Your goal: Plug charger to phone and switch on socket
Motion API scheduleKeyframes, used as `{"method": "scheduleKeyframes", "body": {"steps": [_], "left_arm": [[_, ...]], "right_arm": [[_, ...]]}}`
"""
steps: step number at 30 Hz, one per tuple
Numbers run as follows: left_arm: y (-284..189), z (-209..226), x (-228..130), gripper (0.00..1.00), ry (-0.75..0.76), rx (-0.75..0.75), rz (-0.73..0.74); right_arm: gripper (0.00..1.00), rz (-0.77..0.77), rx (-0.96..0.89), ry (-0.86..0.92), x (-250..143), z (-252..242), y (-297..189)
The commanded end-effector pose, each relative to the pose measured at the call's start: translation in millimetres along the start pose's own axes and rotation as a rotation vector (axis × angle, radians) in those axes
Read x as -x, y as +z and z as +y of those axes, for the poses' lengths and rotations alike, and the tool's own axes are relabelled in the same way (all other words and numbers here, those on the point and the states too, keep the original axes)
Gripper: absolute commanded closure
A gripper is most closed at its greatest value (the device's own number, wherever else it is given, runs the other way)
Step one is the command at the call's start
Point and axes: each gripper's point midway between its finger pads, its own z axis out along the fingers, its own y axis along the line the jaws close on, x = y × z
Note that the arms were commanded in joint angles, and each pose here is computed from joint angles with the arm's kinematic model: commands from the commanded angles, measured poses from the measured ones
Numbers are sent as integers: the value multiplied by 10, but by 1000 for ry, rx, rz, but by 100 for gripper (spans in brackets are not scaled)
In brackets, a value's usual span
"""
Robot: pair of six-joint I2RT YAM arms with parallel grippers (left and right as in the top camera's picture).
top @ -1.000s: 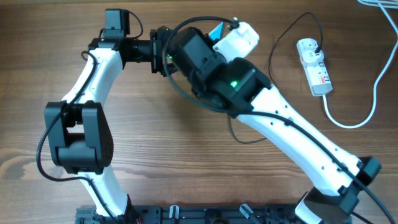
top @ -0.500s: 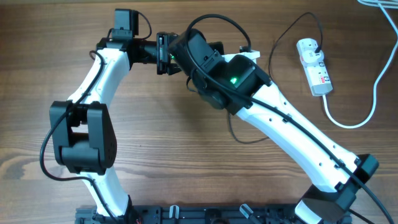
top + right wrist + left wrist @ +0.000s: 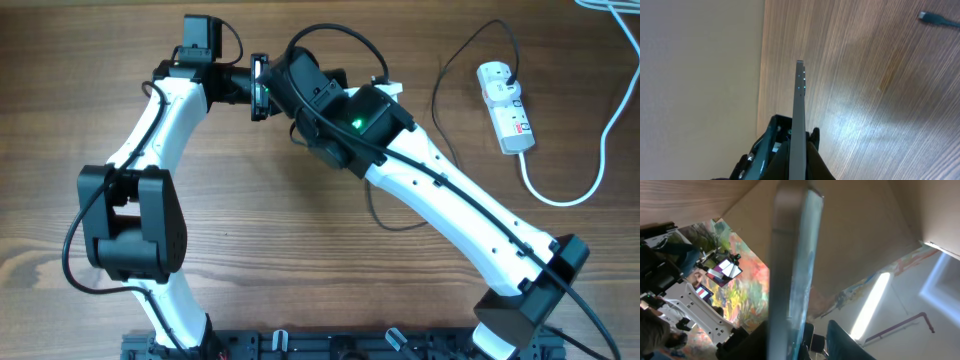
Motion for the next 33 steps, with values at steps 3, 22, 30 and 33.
{"method": "scheduleKeyframes", "body": {"steps": [3, 22, 30, 33], "left_arm": [[-12, -92, -177, 78, 45, -5, 18], [-259, -104, 533, 96, 438, 87, -396], [-1159, 418, 1020, 96, 283, 290, -763], [-1220, 466, 1010, 96, 319, 318, -757]], "right_arm": [[91, 40, -5, 23, -86, 14, 25], [0, -186, 131, -1050, 1106, 447, -1012], [1, 22, -426, -1071, 1582, -775, 229], [0, 288, -460, -1078, 1110, -1239, 761]]}}
